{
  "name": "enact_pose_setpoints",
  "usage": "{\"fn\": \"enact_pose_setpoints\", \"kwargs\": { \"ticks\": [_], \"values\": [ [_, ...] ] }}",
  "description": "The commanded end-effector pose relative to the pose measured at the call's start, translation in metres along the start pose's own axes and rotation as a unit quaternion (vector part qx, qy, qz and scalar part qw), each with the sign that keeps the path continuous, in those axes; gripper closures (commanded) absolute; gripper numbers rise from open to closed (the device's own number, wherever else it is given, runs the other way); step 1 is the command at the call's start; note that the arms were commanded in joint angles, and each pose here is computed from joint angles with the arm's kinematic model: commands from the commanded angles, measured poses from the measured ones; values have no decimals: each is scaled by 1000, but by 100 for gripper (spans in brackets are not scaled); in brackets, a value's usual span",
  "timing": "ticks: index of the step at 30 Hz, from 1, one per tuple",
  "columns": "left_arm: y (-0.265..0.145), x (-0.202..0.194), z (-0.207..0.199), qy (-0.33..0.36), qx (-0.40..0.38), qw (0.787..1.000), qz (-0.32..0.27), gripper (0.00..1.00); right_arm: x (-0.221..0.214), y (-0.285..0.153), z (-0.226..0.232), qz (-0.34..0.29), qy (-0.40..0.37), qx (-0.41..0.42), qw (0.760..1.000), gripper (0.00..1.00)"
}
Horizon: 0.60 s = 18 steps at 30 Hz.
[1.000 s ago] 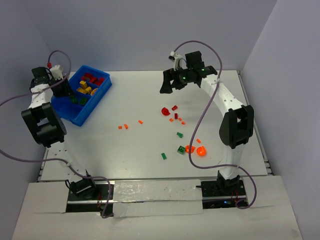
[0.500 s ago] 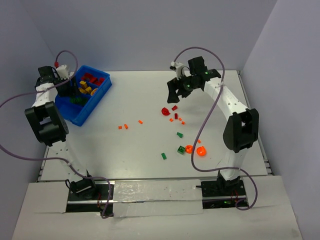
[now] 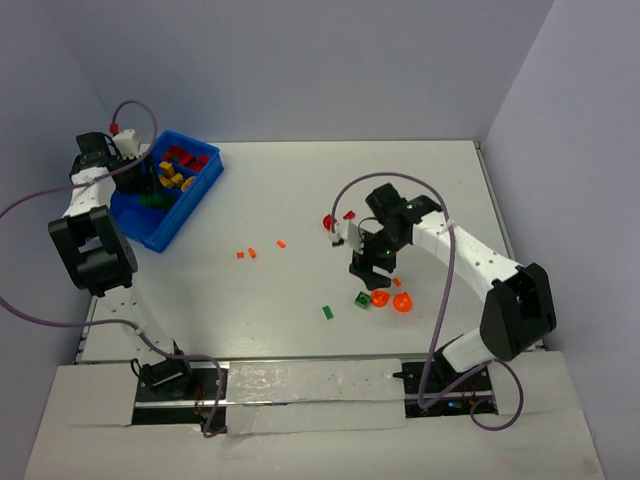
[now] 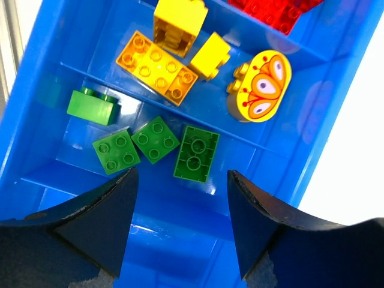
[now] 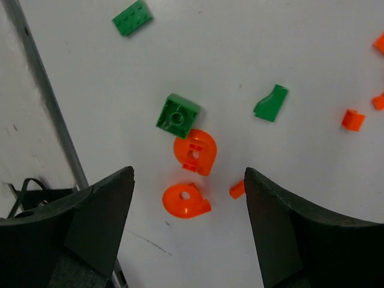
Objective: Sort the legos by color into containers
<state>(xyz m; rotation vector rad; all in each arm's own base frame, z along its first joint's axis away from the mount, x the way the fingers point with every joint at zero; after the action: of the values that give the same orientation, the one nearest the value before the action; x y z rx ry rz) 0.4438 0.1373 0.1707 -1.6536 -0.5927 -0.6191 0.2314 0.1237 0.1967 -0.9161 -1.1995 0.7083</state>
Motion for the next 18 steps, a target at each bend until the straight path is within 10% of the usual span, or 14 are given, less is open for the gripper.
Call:
{"fn": "enact_pose_setpoints", "kwargs": {
  "ticks": [1, 18],
  "values": [
    [-25, 24, -10, 25, -1, 999, -46, 30, -6, 7, 18, 32, -122, -11, 992, 19],
    [-33, 10, -15, 61, -6, 997, -52, 28, 5, 68, 20, 0, -278, -5, 961, 11]
  ]
}}
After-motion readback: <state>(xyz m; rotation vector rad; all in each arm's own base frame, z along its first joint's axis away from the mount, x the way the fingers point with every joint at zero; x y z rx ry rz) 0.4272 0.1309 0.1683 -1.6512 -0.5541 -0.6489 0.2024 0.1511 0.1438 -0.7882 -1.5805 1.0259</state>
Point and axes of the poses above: each gripper's point midway between its finger pads, its own y axis out along the fingers, its own z axis along the line the jaws close on, x = y × z, the point moved 9 cm from there along -y, back along the fingers
